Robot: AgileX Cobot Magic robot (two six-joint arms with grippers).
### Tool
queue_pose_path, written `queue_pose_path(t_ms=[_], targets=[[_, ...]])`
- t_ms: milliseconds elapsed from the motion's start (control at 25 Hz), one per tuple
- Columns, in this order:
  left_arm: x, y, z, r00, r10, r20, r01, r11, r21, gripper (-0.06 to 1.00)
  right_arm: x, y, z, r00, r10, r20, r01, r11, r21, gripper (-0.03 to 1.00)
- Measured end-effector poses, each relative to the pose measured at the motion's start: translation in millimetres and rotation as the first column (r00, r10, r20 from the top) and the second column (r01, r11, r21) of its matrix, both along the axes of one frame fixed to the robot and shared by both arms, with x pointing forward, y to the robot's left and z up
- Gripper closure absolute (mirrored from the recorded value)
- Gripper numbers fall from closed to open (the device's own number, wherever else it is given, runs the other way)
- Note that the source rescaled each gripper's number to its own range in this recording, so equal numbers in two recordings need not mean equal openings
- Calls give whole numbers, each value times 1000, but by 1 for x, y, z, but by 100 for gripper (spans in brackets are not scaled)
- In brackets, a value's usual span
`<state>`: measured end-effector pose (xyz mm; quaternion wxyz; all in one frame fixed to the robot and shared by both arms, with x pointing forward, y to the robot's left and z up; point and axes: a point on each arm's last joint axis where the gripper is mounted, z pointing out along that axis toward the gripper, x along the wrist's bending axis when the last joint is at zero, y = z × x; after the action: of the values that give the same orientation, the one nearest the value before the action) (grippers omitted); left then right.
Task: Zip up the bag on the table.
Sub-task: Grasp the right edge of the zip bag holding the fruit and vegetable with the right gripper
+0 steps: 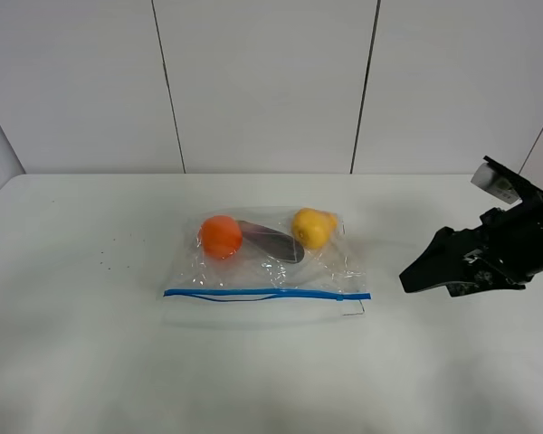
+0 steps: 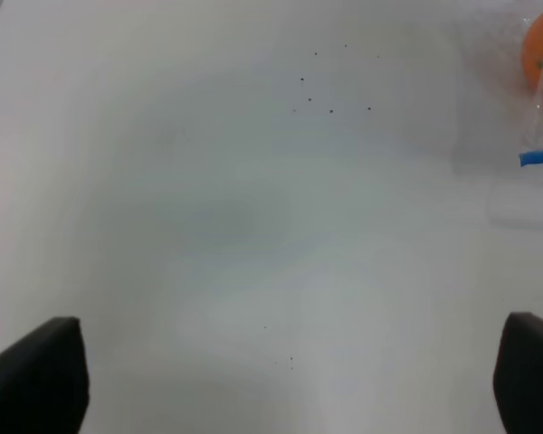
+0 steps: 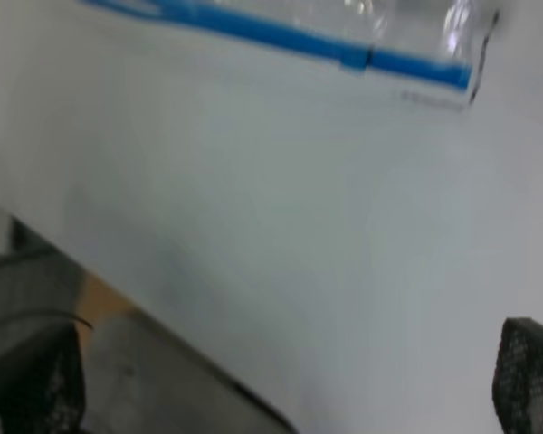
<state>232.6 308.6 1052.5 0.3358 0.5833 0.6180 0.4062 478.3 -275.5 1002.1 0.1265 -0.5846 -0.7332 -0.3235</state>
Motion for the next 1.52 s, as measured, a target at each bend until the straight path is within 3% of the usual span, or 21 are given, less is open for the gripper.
queue_pose_path(t_ms=[200, 360, 560, 760, 1080, 1520], targets=[[0, 0, 0, 1000, 0, 0, 0, 1000, 0, -6, 24, -26, -36, 997, -59, -39, 64, 986, 154, -3], [0, 0, 0, 1000, 0, 0, 0, 1000, 0, -6, 35, -29, -71, 996, -22, -91, 48, 955, 293, -3], [0, 0, 0, 1000, 0, 0, 0, 1000, 0, -6, 42, -29, -110, 988, 5, -152, 54, 924, 377, -3], [0, 0, 0, 1000, 0, 0, 0, 1000, 0, -6, 61, -34, -126, 988, 1, -152, 60, 919, 390, -3], [0, 0, 0, 1000, 0, 0, 0, 1000, 0, -6, 75, -38, -121, 995, -22, -93, 57, 916, 398, -3], [0, 0, 0, 1000, 0, 0, 0, 1000, 0, -6, 78, -40, -126, 992, -62, -109, 98, 921, 376, -3]])
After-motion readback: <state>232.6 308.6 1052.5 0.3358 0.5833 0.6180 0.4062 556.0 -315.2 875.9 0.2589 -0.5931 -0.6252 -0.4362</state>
